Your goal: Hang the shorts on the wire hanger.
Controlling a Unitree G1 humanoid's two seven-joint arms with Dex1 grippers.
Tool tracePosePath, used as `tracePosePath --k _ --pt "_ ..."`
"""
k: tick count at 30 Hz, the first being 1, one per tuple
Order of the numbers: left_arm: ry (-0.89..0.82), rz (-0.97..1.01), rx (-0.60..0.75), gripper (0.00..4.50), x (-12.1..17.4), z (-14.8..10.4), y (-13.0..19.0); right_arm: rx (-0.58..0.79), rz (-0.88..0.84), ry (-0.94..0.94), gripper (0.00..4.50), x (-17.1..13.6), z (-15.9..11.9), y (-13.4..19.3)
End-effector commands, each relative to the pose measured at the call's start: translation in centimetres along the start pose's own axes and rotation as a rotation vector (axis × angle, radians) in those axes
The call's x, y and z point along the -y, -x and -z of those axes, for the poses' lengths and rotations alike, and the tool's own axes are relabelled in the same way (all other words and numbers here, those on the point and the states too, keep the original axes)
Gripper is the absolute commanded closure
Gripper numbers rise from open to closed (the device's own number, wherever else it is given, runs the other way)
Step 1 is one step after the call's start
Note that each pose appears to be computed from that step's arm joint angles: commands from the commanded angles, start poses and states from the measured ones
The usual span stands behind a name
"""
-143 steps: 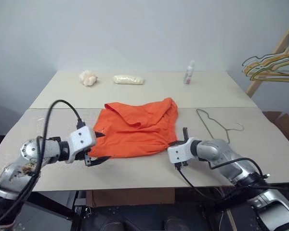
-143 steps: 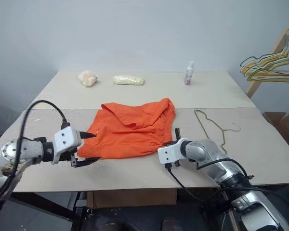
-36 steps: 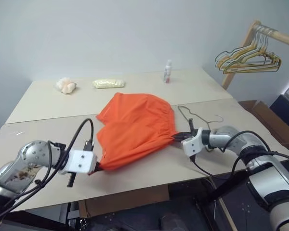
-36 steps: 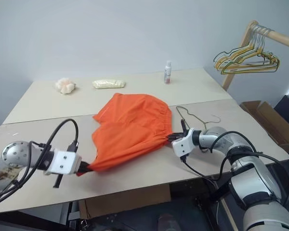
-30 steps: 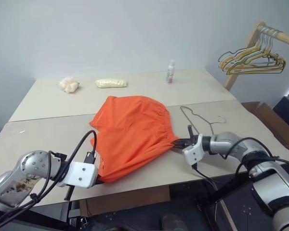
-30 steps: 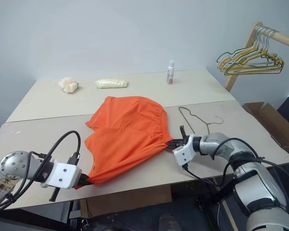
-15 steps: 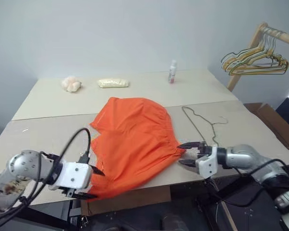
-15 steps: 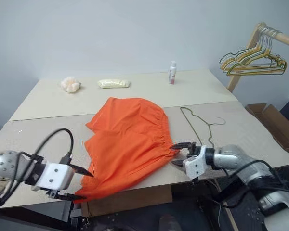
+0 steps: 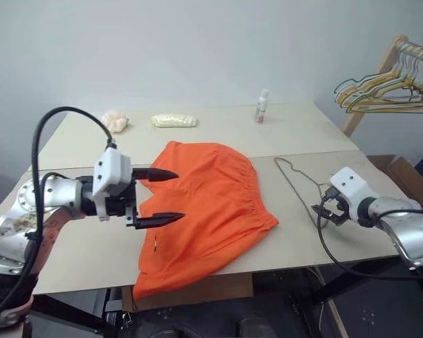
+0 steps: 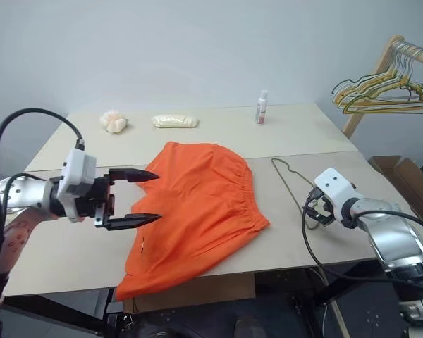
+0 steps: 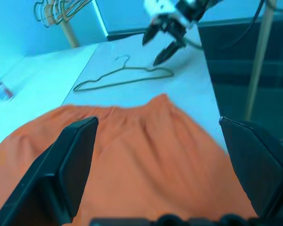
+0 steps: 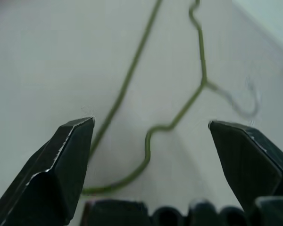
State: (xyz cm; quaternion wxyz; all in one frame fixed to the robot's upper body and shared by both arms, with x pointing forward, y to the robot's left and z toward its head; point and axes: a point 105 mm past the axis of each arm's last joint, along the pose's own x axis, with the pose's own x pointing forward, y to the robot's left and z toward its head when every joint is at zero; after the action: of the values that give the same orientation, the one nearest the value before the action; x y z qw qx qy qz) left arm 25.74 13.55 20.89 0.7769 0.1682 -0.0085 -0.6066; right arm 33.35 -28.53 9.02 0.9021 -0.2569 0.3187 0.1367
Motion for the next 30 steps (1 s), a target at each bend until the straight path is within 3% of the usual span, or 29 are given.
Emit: tracePosePath --k 1,3,6,10,17,24,28,30 --pt "-0.023 0.013 0.019 0.02 -0.2 -0.7 -0.5 -0.088 -0.007 -0.127 0.00 0.3 0.6 -0.9" --pt "-0.029 0.021 0.015 0.02 -0.2 -0.6 -0.7 -0.135 -0.009 -0.159 0.00 0.2 1.3 -1.7" --pt "-0.027 0.024 0.017 0.00 -0.2 -0.6 -0.7 -0.170 0.011 -0.207 0.61 0.6 1.9 -2.4" --pt "-0.026 0.019 0.018 0.00 -0.2 -0.7 -0.6 -0.170 0.028 -0.333 2.00 1.4 2.5 -2.9" --pt "-0.025 0.019 0.013 0.00 -0.1 -0.5 -0.4 -0.191 0.001 -0.328 4.43 1.0 3.5 -2.6" --pt "-0.031 0.021 0.007 0.00 -0.2 -0.4 -0.4 -0.162 -0.010 -0.303 4.47 0.7 2.8 -2.4" --pt "-0.041 0.000 0.019 0.00 -0.8 -0.7 -0.5 0.038 0.101 -0.101 4.47 1.9 -1.3 -1.3" --pt "-0.044 -0.039 0.045 0.00 -1.7 -1.1 -0.8 0.209 0.150 0.028 4.47 2.0 -4.9 0.1"
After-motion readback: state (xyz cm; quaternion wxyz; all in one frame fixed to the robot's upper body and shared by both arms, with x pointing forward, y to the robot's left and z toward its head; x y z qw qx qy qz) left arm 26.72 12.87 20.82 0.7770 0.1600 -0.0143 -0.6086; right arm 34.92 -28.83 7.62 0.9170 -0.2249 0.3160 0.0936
